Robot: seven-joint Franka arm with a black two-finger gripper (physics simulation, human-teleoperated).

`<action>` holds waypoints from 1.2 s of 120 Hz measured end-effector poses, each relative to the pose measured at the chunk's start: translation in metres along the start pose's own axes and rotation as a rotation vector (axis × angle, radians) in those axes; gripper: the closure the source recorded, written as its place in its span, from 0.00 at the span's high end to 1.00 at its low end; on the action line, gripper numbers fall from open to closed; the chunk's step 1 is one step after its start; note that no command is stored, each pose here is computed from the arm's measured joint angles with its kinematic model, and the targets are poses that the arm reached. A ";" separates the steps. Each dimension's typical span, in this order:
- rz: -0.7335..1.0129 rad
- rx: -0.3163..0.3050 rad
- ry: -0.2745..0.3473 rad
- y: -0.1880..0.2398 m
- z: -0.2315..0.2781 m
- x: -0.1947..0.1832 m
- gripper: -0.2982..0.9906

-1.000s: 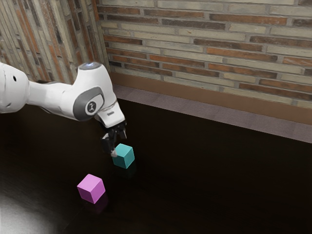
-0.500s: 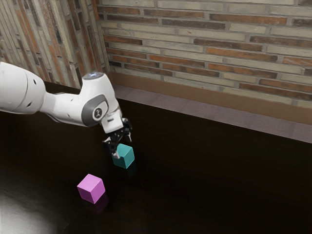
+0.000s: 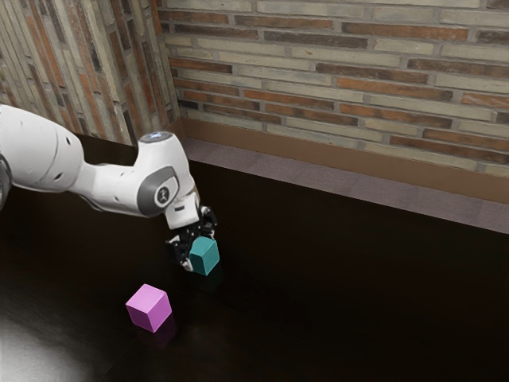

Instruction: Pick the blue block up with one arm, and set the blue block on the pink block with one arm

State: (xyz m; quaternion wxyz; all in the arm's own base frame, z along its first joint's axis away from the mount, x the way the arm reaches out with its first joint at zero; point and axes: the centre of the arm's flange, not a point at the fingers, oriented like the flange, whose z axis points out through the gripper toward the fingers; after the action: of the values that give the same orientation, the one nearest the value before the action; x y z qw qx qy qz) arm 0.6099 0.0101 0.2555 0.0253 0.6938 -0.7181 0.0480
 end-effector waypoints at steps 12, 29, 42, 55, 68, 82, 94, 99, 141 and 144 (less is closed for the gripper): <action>0.005 0.001 0.000 0.000 0.000 -0.005 0.70; 0.018 0.007 0.000 -0.001 -0.001 -0.005 0.52; 0.027 0.059 -0.009 -0.004 -0.033 -0.003 0.49; 0.020 0.097 -0.017 0.010 -0.073 -0.003 0.47; 0.011 0.134 -0.032 0.049 -0.125 0.005 0.47; -0.005 0.129 -0.030 0.092 -0.153 0.013 0.47; -0.040 0.107 -0.025 0.129 -0.159 0.008 0.47; -0.045 0.102 -0.026 0.141 -0.163 0.009 0.47; -0.068 -0.032 0.003 0.170 -0.101 0.002 0.47; -0.068 -0.031 0.003 0.169 -0.099 0.001 0.47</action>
State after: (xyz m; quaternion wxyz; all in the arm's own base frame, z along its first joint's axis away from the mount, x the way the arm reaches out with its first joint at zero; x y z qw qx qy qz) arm 0.4381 0.0246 0.3482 0.0390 0.7173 -0.6946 0.0371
